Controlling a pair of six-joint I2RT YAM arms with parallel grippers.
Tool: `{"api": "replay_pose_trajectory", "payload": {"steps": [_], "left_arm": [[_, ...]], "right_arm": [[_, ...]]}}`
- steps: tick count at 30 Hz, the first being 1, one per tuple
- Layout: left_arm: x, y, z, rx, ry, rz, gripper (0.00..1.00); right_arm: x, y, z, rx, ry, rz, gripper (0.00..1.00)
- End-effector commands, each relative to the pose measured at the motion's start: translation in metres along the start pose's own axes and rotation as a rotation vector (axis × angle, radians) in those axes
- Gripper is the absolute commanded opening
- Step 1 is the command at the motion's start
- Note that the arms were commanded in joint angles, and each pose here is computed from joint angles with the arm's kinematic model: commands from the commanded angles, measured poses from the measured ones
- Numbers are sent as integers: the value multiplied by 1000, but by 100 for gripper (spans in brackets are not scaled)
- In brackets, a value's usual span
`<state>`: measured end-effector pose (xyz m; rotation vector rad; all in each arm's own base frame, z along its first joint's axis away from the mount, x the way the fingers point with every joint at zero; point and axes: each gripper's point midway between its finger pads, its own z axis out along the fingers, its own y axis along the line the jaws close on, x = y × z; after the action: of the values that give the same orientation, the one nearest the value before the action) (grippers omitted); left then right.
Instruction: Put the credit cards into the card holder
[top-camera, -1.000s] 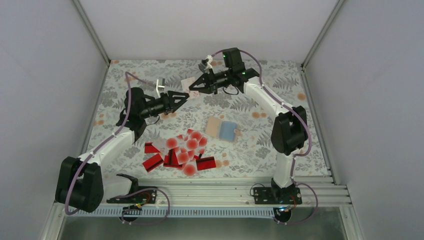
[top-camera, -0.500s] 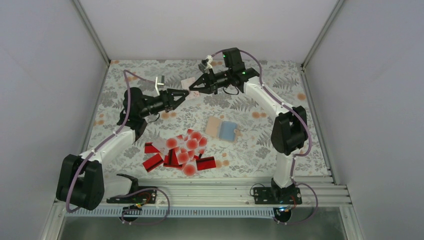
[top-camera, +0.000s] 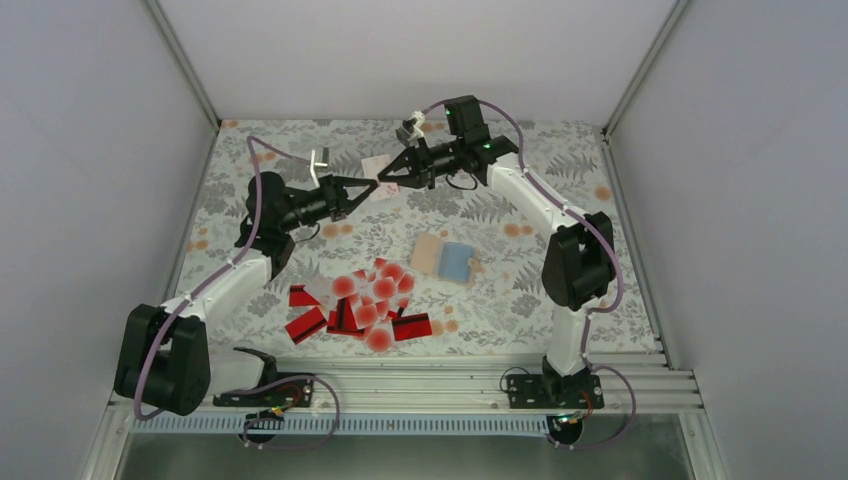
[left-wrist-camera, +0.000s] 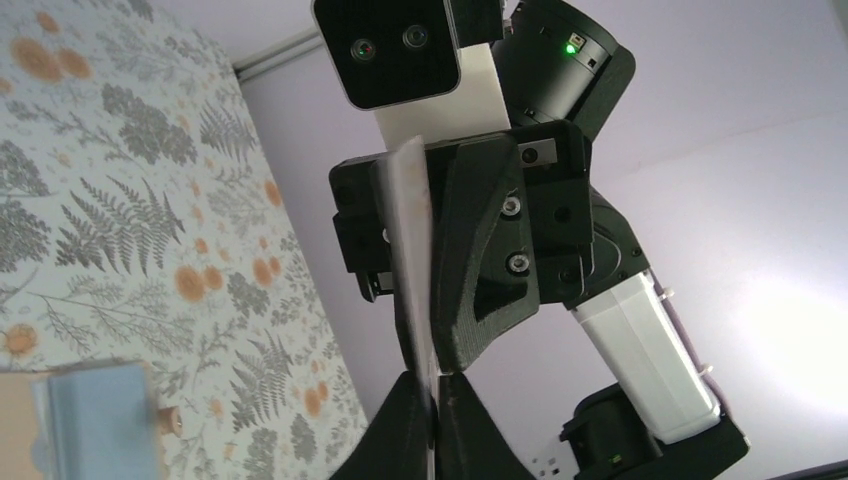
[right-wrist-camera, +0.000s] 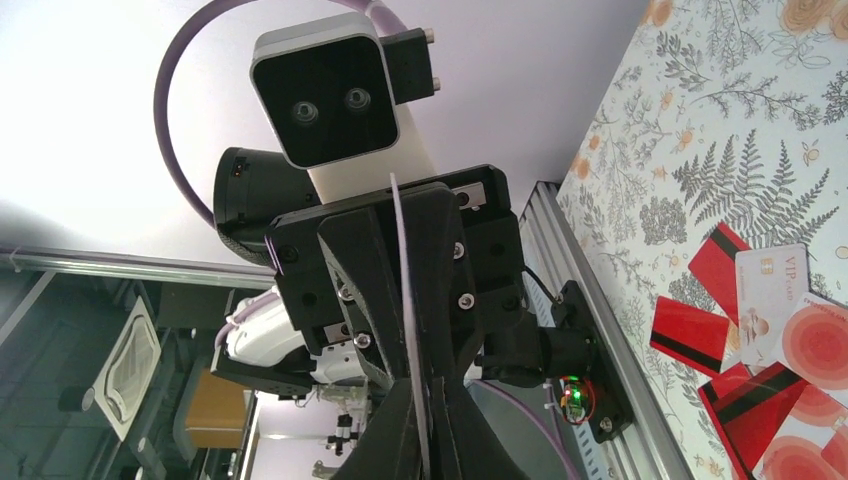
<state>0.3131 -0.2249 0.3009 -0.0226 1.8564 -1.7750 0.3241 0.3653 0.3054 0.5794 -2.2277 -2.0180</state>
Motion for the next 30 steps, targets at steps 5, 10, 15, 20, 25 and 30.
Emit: {"api": "replay_pose_trajectory", "payload": {"steps": [5, 10, 15, 20, 25, 30], "left_arm": [[-5, -9, 1, 15, -2, 38, 2], [-3, -3, 3, -29, 28, 61, 2], [10, 11, 9, -153, 122, 132, 2], [33, 31, 21, -174, 192, 121, 2], [65, 56, 48, -199, 311, 135, 3], [86, 84, 70, -211, 388, 116, 2]], "right_arm": [[10, 34, -3, -29, 14, -64, 4], [-4, 16, -24, 145, -101, -57, 49], [-3, -28, -80, 434, -295, -23, 72], [39, -96, -143, 746, -481, 141, 72], [88, -147, -168, 901, -565, 274, 71], [123, -181, -165, 906, -570, 357, 68]]}}
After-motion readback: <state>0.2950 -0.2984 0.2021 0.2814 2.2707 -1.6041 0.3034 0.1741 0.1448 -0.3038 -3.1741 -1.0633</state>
